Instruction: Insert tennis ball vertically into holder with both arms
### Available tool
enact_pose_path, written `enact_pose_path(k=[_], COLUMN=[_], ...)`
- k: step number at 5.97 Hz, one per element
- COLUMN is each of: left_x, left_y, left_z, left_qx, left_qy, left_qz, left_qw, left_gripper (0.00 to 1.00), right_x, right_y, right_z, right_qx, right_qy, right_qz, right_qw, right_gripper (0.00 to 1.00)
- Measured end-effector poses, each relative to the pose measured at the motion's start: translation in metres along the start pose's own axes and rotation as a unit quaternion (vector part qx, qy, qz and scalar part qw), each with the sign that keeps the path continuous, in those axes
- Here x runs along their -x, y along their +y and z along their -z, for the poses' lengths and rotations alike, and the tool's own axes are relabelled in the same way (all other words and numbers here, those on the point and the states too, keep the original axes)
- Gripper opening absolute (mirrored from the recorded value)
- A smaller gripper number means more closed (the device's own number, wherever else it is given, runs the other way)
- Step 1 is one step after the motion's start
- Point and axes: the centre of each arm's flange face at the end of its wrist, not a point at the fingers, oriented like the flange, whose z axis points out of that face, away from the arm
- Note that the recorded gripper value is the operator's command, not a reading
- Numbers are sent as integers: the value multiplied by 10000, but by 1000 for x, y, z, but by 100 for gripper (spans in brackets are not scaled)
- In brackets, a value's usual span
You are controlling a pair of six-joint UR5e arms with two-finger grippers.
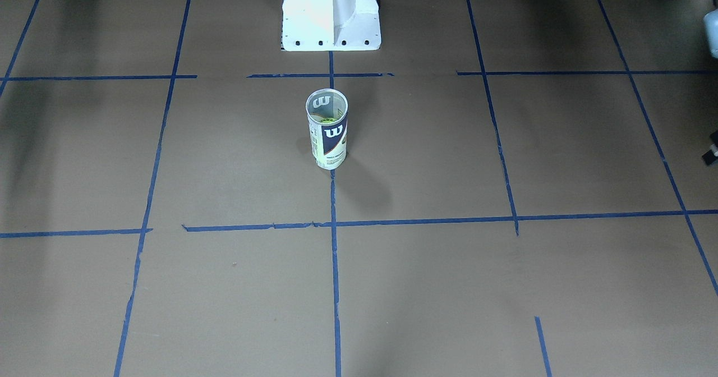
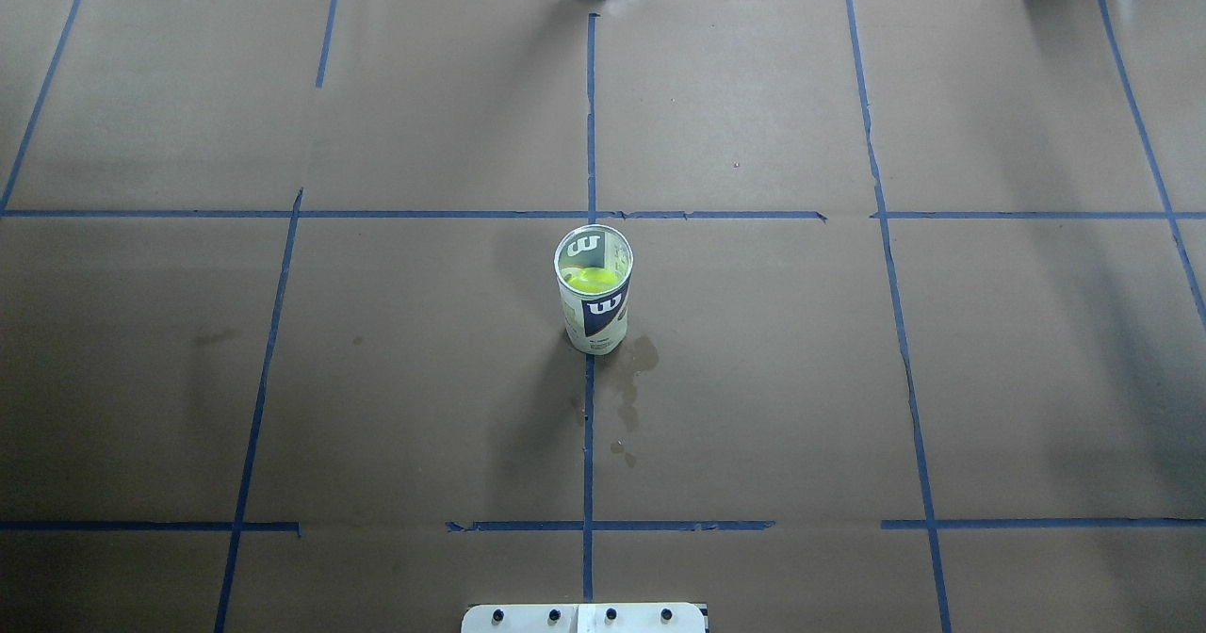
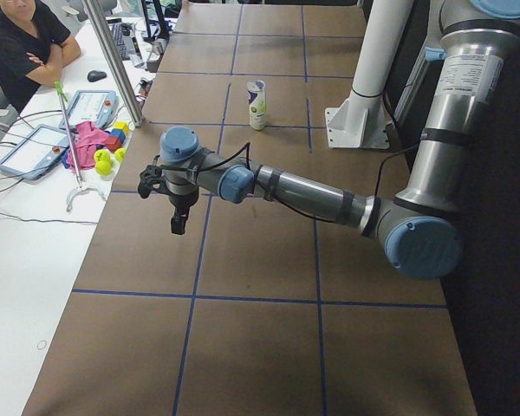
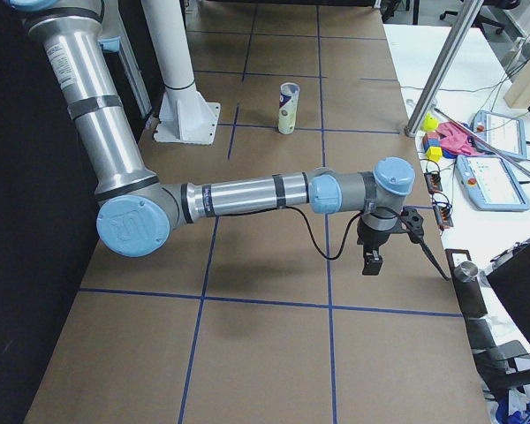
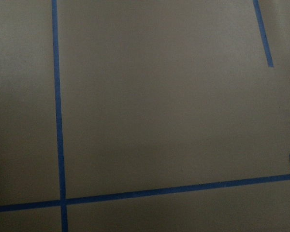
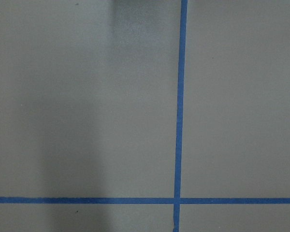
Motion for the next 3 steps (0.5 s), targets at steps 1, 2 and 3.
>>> enact_pose_path(k=[1,2,3], left_x=[4,18,34], left_y=[14,37,60], left_z=[10,8,0], left_qx=[224,380,407], left_qy=[-104,-284,-409], left_qz=[233,408,451], left_qw=[9994,9980,9973], left_gripper=[100,100,100], right_x=[-3,-4,-5], right_y=[2,4,5], right_z=[-3,-5,-7], right_qx=[33,54,65], right_qy=[-23,-31,-33], right_qz=[-27,-38,-40], right_qw=[10000,10000,10000], right_gripper=[100,100,100])
